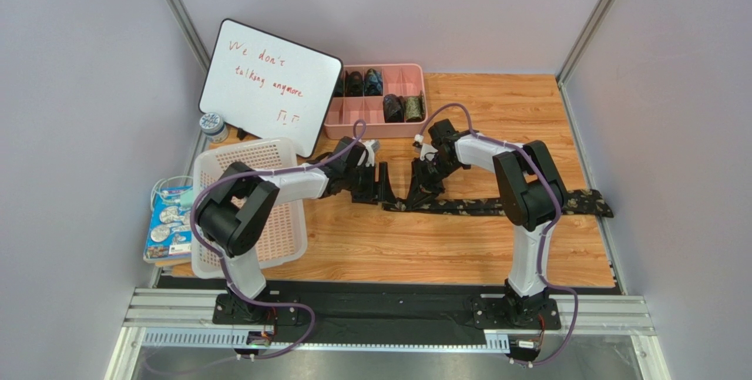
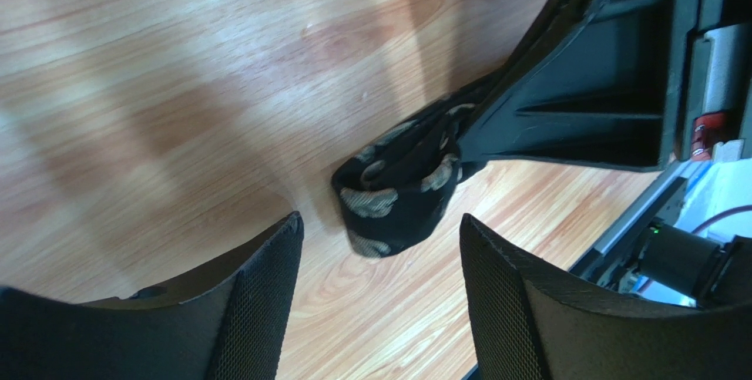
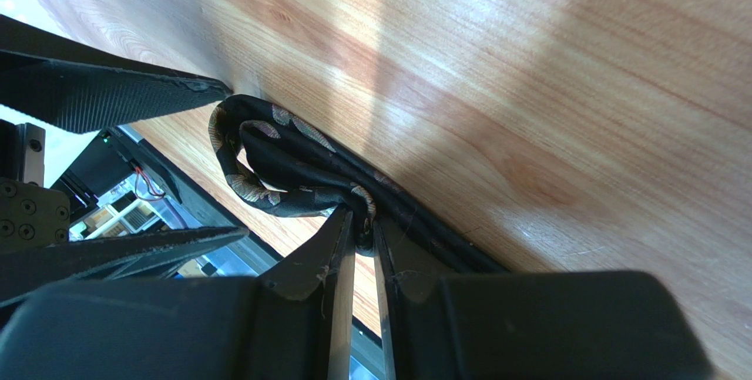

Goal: Roll the ties
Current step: Roll the tie at the center of the board.

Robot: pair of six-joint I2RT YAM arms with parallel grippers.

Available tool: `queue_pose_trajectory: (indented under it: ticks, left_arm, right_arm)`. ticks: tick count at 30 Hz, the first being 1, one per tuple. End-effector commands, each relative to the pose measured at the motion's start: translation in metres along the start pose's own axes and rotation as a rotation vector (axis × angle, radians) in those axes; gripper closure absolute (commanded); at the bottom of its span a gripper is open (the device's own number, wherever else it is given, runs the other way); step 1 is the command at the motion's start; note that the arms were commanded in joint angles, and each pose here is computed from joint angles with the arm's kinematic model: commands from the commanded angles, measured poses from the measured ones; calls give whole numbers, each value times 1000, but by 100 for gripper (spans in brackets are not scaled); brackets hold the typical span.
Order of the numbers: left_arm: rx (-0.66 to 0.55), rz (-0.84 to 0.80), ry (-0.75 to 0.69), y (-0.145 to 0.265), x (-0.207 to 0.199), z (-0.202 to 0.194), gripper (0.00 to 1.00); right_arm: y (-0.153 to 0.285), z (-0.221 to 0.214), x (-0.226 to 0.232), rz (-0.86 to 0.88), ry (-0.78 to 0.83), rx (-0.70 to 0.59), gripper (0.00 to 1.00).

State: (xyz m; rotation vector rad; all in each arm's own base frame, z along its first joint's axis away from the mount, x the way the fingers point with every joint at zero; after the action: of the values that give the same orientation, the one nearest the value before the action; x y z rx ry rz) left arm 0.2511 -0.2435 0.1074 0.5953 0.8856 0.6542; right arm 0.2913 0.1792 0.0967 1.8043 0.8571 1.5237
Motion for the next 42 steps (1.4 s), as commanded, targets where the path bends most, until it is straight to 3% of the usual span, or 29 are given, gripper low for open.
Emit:
queue_pose_trajectory:
  ticks: [1, 10, 11, 14, 16, 19, 21, 22, 23, 28, 36, 42]
  left_arm:
    - [-6, 22, -31, -9, -5, 10, 32]
    - [72, 222, -98, -20, -19, 7, 58]
    - [84, 250, -104, -20, -19, 5, 68]
    - [136, 361, -155, -21, -20, -1, 87]
    - [133, 435, -189, -22, -20, -1, 93]
    - [123, 471, -218, -19, -23, 3, 91]
    - [111, 471, -218, -16, -27, 8, 83]
    - [109, 463, -219, -11, -30, 10, 70]
    - [108, 452, -223, -8, -32, 12, 66]
    - [100, 419, -198, 8, -43, 14, 57]
    - [98, 384, -170, 13, -50, 17, 63]
    - [63, 325, -162, 8, -55, 21, 82]
  right_arm:
    - [-27, 2, -32, -205, 10, -33, 81]
    - [-27, 1, -30, -196, 8, -30, 80]
    - [-27, 1, -30, -195, 10, -29, 80]
    - [-26, 1, -29, -188, 6, -25, 80]
    - [-25, 0, -28, -183, 6, -24, 80]
    - [-25, 0, -27, -180, 5, -27, 80]
    - [-26, 0, -28, -183, 3, -25, 80]
    - [-26, 0, -28, -184, 1, -24, 80]
    - [-26, 1, -27, -181, 2, -28, 80]
    - [-26, 0, -27, -190, 5, -31, 80]
    - [-26, 0, -27, -191, 3, -29, 80]
    - [-26, 0, -27, -190, 6, -31, 80]
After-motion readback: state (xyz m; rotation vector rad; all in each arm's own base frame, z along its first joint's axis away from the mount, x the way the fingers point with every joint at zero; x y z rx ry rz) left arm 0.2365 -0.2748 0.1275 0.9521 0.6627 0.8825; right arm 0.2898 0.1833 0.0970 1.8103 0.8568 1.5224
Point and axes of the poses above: each gripper's point midway between its finger pads, its own y axis back along the fingers, its own x axis along the line the jaws close on, z = x × y, the point moved 10 cm from there along y, back along the fingers, and after that the axes turned 13 degrees about -y, right-handed, at the moved point
